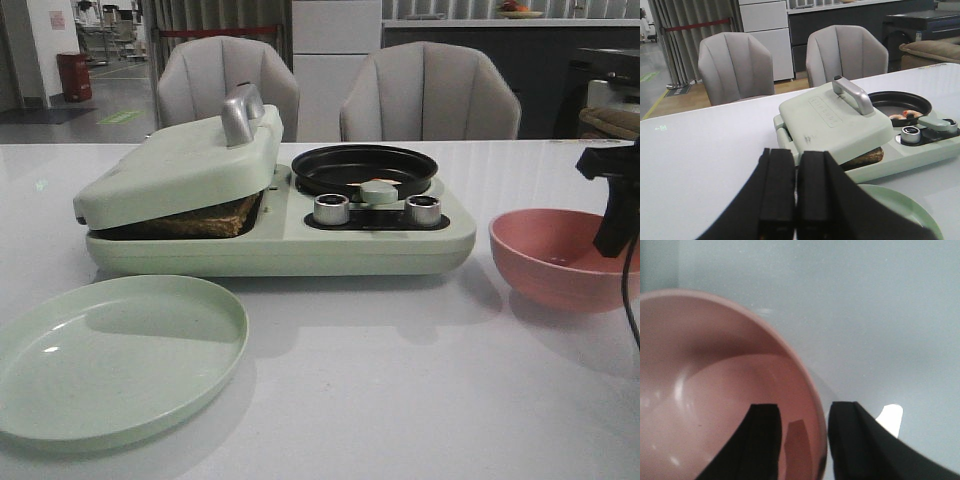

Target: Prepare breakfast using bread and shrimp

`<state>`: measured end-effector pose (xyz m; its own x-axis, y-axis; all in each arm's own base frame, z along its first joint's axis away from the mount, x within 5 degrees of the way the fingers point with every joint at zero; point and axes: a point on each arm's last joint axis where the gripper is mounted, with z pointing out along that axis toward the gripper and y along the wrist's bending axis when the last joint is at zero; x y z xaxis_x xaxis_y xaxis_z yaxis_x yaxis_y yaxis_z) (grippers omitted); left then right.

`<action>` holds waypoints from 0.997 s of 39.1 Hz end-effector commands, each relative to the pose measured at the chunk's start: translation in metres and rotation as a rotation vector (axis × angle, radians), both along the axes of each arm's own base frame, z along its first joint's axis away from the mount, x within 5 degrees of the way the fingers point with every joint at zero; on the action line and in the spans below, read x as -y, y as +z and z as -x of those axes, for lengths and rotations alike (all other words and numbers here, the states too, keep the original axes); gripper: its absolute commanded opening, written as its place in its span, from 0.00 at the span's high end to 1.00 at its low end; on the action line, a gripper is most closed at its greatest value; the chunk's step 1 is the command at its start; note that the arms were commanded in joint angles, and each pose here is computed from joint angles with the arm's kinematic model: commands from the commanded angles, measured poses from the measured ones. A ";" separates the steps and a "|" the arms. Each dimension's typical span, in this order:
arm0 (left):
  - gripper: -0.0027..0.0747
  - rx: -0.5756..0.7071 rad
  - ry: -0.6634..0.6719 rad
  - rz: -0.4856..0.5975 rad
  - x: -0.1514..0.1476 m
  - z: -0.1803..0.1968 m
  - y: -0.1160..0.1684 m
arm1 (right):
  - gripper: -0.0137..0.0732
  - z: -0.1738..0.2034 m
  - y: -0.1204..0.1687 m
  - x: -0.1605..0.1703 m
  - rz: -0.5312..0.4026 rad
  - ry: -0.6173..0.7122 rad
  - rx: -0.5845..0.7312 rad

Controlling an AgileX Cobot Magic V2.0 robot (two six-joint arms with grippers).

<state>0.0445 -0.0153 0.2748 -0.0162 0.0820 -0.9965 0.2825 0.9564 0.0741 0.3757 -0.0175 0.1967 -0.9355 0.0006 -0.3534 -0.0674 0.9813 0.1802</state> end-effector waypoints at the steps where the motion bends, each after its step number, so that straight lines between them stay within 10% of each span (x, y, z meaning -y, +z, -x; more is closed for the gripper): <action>1: 0.82 0.082 0.002 0.043 -0.001 0.001 0.015 | 0.42 0.005 0.051 0.001 0.023 -0.008 0.163; 19: 0.82 0.082 0.002 0.043 -0.001 0.001 0.015 | 0.42 0.076 0.186 -0.006 0.049 -0.047 0.631; 39: 0.82 0.082 0.002 0.043 -0.001 0.001 0.015 | 0.42 0.175 0.186 -0.063 -0.066 0.022 1.077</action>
<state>0.0445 -0.0153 0.2748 -0.0162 0.0820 -0.9965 0.2825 0.9564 0.0741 0.2200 0.0431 0.3643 -0.3235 0.0010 -0.9462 -0.2378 0.9678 0.0823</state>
